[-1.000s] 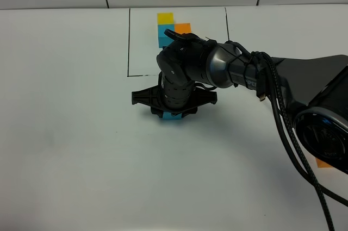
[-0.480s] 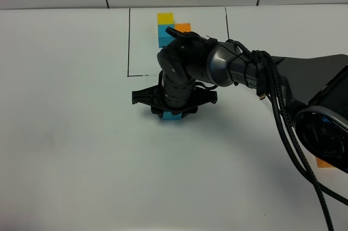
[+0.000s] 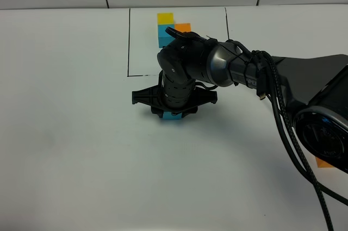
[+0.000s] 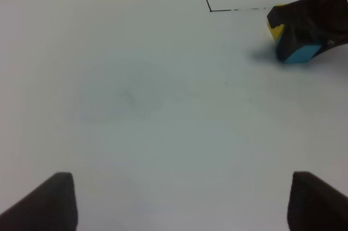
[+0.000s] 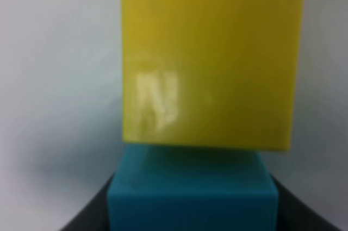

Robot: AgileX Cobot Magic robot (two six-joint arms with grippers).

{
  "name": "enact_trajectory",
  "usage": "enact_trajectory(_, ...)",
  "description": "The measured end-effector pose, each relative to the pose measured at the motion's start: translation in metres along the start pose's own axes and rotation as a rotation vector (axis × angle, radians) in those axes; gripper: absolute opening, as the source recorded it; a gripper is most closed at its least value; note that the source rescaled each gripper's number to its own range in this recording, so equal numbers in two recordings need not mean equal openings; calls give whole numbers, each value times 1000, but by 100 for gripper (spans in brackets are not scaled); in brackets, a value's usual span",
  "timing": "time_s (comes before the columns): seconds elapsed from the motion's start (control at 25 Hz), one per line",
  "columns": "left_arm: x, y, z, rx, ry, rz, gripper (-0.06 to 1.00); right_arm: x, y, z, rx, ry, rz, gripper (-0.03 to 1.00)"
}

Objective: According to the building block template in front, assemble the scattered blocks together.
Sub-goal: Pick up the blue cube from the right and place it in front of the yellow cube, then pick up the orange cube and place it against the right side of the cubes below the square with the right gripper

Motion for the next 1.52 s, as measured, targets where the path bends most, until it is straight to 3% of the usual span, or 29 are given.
enact_trajectory(0.52,0,0,0,0,0,0,66,0,0,-1,4,-4,0,9)
enact_trajectory(1.0,0,0,0,0,0,0,66,0,0,-5,38,-29,-4,36)
enact_trajectory(1.52,0,0,0,0,0,0,66,-1,-10,-6,83,-24,46,38)
Point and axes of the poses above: a point on each arm's last joint axis where the gripper is mounted, x pointing back along that axis away from the gripper, y along the wrist's bending axis when the last joint is at zero, z = x × y, the point moved 7 cm from there along -x, pointing out along that axis toward the gripper, and after that the axes turned 3 degrees about x, right-handed, at the moved point
